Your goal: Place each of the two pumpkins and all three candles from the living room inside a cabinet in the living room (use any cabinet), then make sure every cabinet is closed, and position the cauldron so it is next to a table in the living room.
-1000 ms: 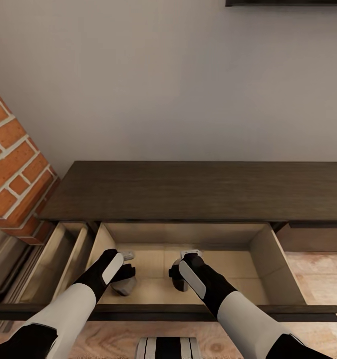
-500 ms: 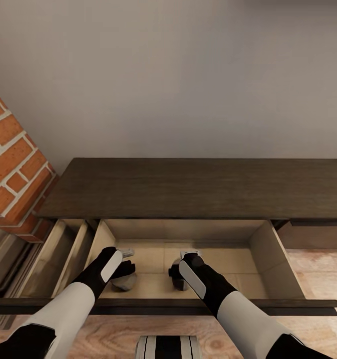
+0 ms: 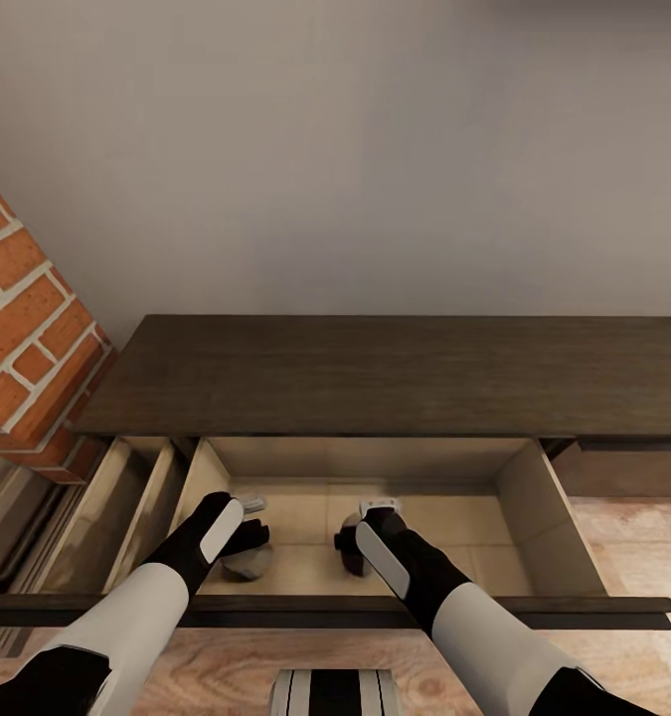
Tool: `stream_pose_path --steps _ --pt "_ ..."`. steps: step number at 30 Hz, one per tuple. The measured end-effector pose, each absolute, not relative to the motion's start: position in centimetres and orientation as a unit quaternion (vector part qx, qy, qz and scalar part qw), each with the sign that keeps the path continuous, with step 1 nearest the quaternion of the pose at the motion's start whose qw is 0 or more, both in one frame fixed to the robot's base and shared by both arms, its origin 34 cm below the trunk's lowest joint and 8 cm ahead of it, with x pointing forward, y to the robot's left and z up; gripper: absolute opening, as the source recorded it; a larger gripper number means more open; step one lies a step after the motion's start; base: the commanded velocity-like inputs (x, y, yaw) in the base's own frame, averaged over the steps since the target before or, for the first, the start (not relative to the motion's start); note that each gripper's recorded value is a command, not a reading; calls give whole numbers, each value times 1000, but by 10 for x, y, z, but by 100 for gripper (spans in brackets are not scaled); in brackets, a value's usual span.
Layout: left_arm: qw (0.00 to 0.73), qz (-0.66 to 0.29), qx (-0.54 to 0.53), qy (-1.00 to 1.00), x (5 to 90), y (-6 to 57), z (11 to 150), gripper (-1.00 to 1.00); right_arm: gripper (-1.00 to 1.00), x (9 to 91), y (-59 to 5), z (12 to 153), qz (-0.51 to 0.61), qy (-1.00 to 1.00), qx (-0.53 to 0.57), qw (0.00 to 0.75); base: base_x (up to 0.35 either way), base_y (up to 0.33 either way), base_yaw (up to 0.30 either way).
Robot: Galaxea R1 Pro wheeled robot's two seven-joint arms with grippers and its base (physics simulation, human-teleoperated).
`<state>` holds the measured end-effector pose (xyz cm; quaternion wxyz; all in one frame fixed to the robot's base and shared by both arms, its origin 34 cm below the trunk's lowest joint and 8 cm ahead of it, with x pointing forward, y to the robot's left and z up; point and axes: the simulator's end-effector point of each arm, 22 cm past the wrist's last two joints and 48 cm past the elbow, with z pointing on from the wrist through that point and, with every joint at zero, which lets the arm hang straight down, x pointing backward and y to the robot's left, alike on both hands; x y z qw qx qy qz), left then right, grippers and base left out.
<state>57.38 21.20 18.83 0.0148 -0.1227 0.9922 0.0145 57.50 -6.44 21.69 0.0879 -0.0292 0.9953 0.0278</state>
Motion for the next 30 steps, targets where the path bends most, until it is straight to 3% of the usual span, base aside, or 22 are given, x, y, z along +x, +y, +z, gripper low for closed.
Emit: stream_pose_path --steps 13,30 --pt "15 14 -122 992 574 212 188 -100 -100 575 -77 202 3 992 -22 128 0 0 0" --pt "15 14 -122 992 574 212 188 -100 -100 568 -71 195 21 992 -21 121 0 0 0"
